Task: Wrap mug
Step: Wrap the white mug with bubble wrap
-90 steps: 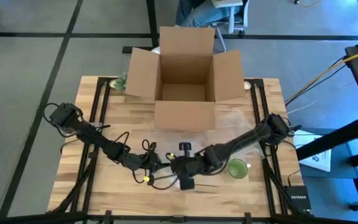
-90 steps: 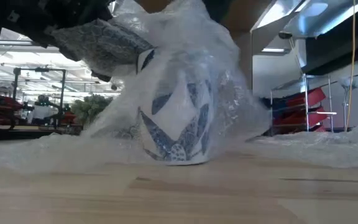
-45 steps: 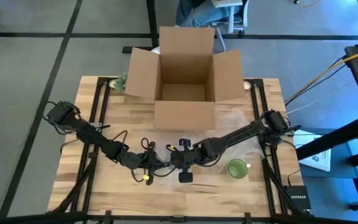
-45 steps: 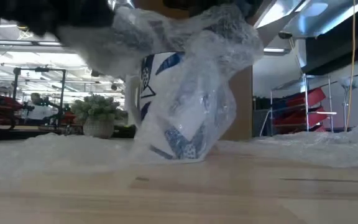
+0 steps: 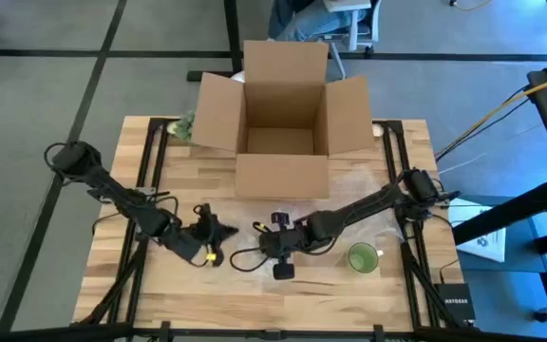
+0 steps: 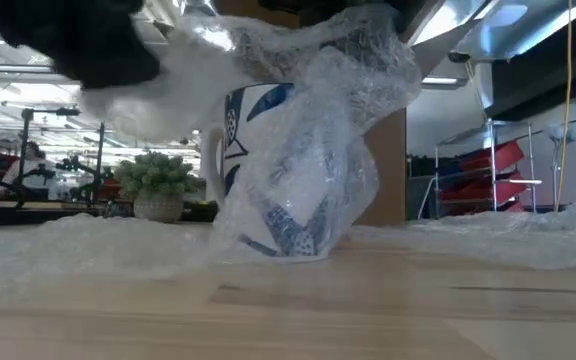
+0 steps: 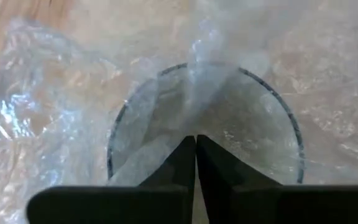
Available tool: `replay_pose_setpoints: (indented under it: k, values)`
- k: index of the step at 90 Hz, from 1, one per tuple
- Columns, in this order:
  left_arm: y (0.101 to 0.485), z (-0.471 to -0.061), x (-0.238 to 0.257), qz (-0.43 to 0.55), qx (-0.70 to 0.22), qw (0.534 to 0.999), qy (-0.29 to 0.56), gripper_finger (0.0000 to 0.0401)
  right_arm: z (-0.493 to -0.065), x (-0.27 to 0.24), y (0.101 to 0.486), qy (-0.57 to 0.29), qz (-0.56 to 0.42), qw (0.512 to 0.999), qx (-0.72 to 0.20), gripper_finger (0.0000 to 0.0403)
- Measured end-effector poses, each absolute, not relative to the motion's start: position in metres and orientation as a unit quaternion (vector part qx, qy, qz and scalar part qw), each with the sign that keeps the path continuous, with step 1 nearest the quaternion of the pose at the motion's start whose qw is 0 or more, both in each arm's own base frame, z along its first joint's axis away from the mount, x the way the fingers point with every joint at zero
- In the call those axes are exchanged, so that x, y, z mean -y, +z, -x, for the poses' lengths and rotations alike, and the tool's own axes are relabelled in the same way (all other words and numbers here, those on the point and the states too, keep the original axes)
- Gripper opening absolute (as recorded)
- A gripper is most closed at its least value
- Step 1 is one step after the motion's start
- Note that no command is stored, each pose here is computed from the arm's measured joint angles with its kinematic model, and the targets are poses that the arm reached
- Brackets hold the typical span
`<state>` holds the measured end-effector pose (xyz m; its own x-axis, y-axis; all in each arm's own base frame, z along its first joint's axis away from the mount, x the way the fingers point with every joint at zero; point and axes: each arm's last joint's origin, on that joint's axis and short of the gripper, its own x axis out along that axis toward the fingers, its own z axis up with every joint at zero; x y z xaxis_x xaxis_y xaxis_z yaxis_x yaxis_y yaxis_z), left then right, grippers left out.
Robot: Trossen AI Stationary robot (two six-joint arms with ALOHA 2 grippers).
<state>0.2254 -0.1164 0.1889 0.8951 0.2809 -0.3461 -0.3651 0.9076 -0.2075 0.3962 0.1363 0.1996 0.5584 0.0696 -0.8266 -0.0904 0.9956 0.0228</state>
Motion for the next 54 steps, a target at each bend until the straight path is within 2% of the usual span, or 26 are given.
replay_pose_setpoints:
  k: [17,37,54]
  values:
    - [0.191,-0.254,0.118,0.14,-0.104,0.982,0.07,0.0,-0.396,-0.136,0.2,0.045,0.02,0.883,-0.466,0.0003]
    - [0.161,-0.282,0.133,0.124,-0.151,0.979,0.063,0.0,-0.396,-0.136,0.2,0.045,0.02,0.884,-0.466,0.0003]
    - [0.155,-0.293,0.139,0.115,-0.153,0.979,0.07,0.0,-0.396,-0.137,0.201,0.052,0.016,0.881,-0.469,0.0003]
